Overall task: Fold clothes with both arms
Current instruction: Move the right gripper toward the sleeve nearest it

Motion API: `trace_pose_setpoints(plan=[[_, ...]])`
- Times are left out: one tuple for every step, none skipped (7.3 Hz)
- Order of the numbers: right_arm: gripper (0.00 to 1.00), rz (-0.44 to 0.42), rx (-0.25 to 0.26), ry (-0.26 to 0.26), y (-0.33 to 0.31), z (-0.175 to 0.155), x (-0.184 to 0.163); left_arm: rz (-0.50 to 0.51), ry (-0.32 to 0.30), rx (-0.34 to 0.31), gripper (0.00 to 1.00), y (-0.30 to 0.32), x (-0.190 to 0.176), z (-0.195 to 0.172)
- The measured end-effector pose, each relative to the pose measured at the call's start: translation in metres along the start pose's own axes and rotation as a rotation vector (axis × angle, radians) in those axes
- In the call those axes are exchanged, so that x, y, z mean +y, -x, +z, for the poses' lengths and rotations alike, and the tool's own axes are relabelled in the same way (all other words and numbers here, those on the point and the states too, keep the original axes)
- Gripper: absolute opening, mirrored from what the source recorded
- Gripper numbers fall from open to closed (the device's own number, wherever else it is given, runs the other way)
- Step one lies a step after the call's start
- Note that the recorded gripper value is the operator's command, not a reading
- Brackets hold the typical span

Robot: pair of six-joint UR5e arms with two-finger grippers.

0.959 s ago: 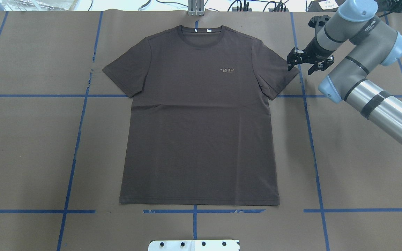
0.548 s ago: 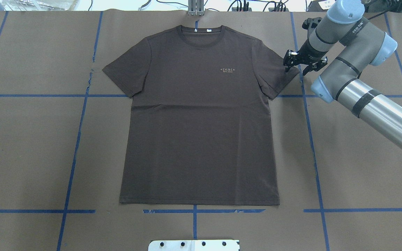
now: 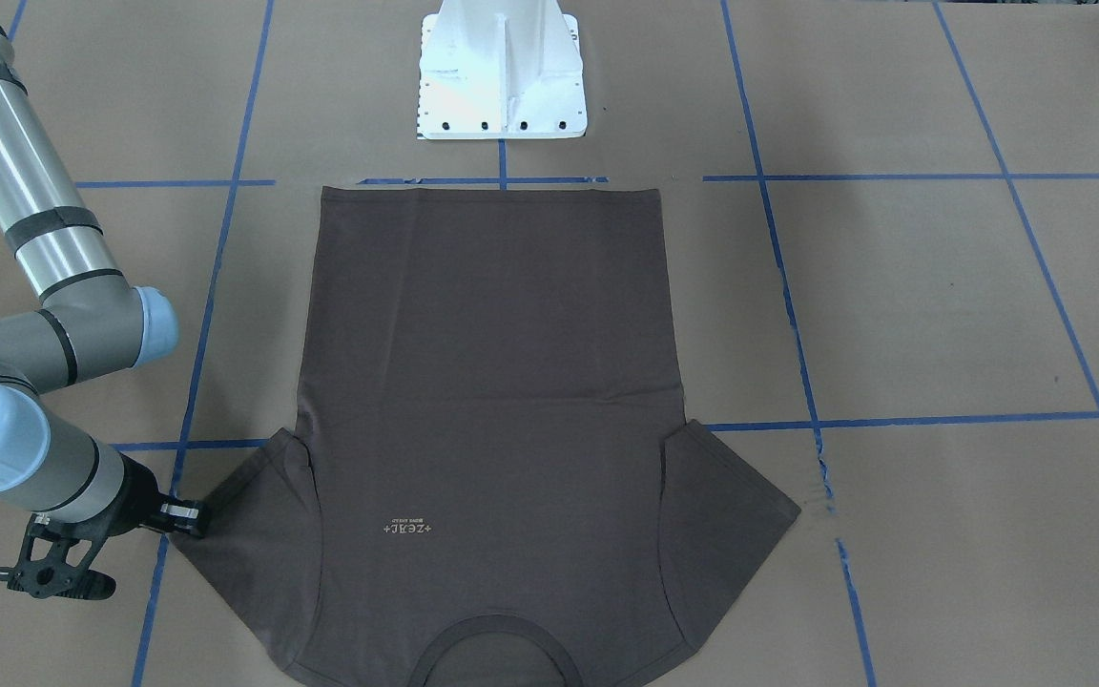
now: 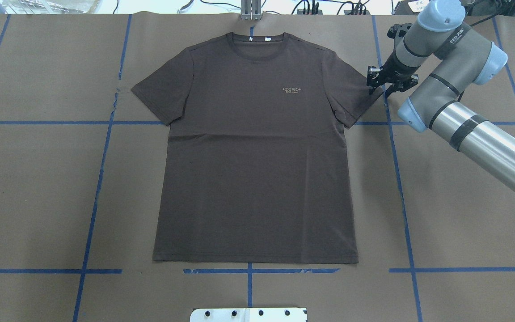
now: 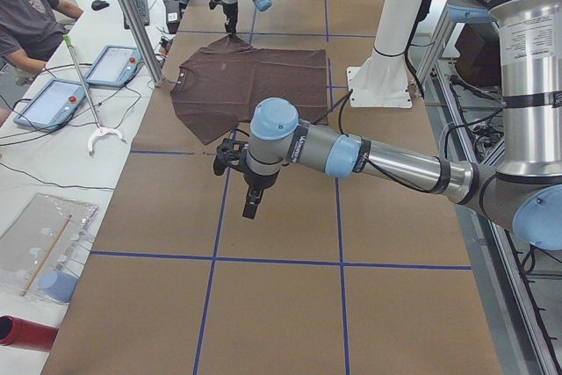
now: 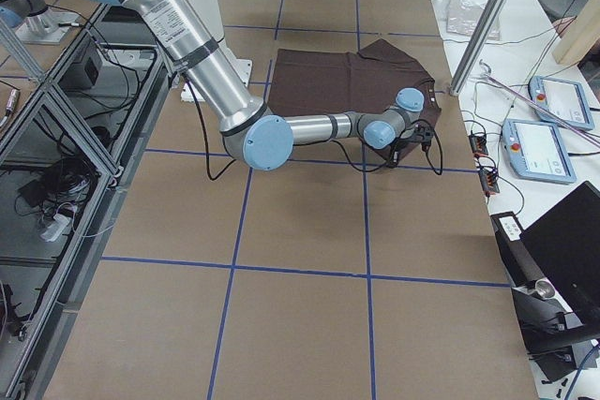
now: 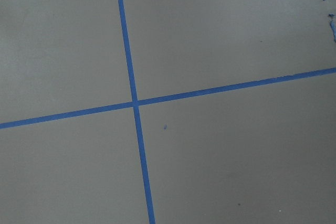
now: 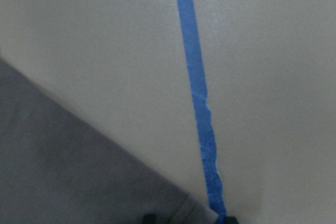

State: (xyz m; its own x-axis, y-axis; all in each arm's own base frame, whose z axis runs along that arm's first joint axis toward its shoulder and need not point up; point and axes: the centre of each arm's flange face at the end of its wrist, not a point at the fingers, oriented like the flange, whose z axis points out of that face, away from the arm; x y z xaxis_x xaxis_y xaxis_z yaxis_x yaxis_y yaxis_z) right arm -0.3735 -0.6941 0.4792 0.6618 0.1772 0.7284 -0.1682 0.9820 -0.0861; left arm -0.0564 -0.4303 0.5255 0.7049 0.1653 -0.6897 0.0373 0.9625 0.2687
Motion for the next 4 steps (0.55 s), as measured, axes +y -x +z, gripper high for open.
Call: trace_pose_setpoints(plan=[[0.0,-0.001,-0.003,-0.002,0.0024,-0.0018,-0.0004,-0.002,0.002,0.001,1.0,0.0003,0.0003,0.0005],[0.0,-0.002,-0.006,-0.005,0.0035,-0.0044,-0.0017,-0.003,0.003,0.001,1.0,0.0005,0.0004,0.0009],[0.0,-0.003,-0.009,-0.007,0.0046,-0.0062,-0.0023,-0.003,0.003,0.003,1.0,0.0004,0.0005,0.0012],[0.0,-0.007,-0.016,-0.011,0.0078,-0.0101,-0.0026,-0.003,0.003,0.004,1.0,0.0001,0.0005,0.0012]])
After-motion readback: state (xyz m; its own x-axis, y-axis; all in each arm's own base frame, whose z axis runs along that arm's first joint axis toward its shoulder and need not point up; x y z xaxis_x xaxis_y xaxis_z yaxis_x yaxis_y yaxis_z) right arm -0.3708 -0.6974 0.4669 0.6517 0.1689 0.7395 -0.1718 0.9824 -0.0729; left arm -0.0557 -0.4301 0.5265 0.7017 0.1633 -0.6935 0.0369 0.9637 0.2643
